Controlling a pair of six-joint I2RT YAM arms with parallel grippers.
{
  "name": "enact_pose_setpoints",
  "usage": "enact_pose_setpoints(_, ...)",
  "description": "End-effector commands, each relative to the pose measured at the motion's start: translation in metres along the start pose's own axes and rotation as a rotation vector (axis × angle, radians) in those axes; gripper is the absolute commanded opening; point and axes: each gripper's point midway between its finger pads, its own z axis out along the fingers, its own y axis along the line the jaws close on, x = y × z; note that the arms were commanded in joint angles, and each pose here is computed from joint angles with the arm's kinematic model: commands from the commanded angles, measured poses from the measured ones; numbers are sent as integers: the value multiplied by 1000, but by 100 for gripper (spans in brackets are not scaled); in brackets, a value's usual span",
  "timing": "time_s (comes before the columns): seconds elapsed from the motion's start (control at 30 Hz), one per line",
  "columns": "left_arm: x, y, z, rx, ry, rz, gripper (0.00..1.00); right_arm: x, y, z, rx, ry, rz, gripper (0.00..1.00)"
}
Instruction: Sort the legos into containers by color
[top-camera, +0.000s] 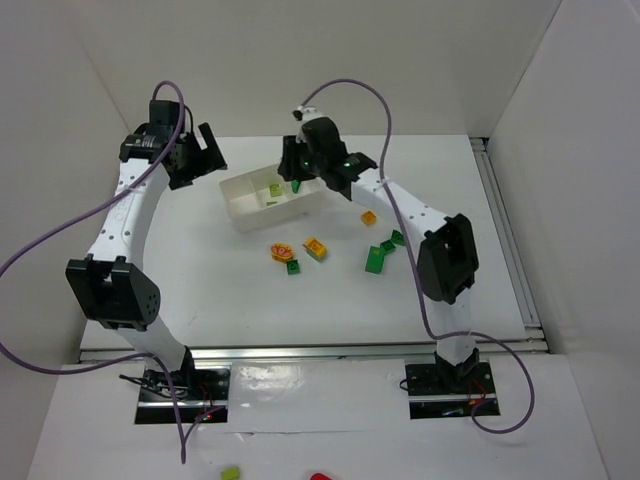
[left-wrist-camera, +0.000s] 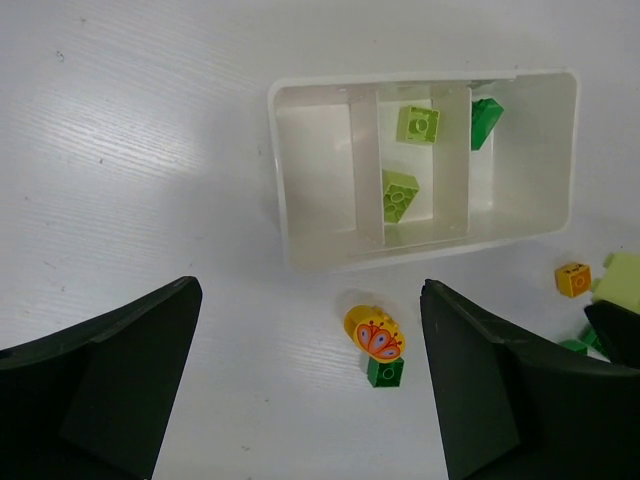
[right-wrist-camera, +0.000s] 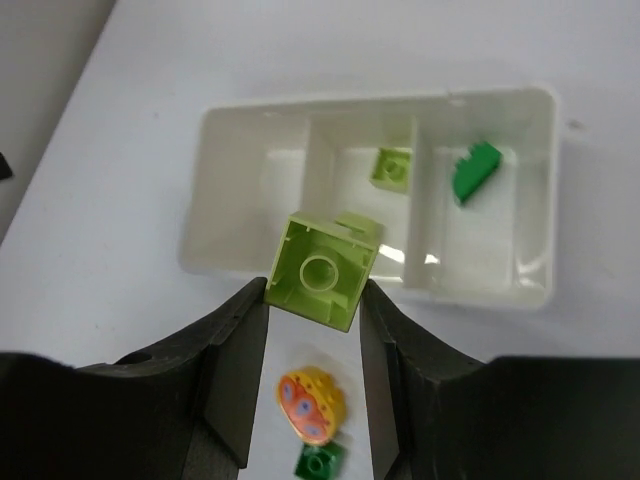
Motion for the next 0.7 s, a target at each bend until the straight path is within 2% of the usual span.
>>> enact_pose_setpoints(0.0,-7,4,-20,-20,-50,-9,100,-20,29,31,-80,-43,-63,24)
enact_pose_setpoints(0.07,-9,3,-24,-16,-59,-9,100,-16,39,45,-109,-36,-69,24)
enact_pose_setpoints(0.1,-9,3,-24,-16,-59,-9,100,-1,33,66,-99,-7,-68,24)
enact_pose_setpoints(0.17,-8,4,-28,-17,-57,0,100,-11,44,77,-138,-21,-60,24)
enact_pose_setpoints(0.2,-7,4,-28,-17,-57,0,100,5,38,96,-126,13,-59,24)
enact_pose_setpoints(0.27,-7,6,-31,-25,-61,9,100,-4,44,101,-150,-4,-69,27)
enact_pose_setpoints(0.33,-7,6,-31,-25,-61,9,100,7,50,109,-168,8,-91,43)
enact_pose_setpoints(0.4,-7,7,-32,-25,-61,20,100,4,53,108,-159,-6,-107,68)
enact_pose_setpoints(0.43,-7,7,-32,-25,-61,20,100,-6,54,102,-151,-28,-107,76)
enact_pose_setpoints(0.47,-7,7,-32,-25,-61,20,100,-4,51,100,-138,-24,-107,80)
enact_pose_setpoints(0.53,-10,6,-33,-21,-69,20,100,-28,43,80,-90,-70,-101,82)
enact_pose_setpoints(0.6,-9,4,-34,-13,-65,20,100,-29,27,70,-29,-83,-94,80)
enact_pose_setpoints(0.63,-7,3,-29,-6,-50,21,100,-57,21,42,0,-147,-116,77)
enact_pose_setpoints(0.67,-12,-3,-34,14,-64,11,100,-41,-1,40,64,-130,-111,74)
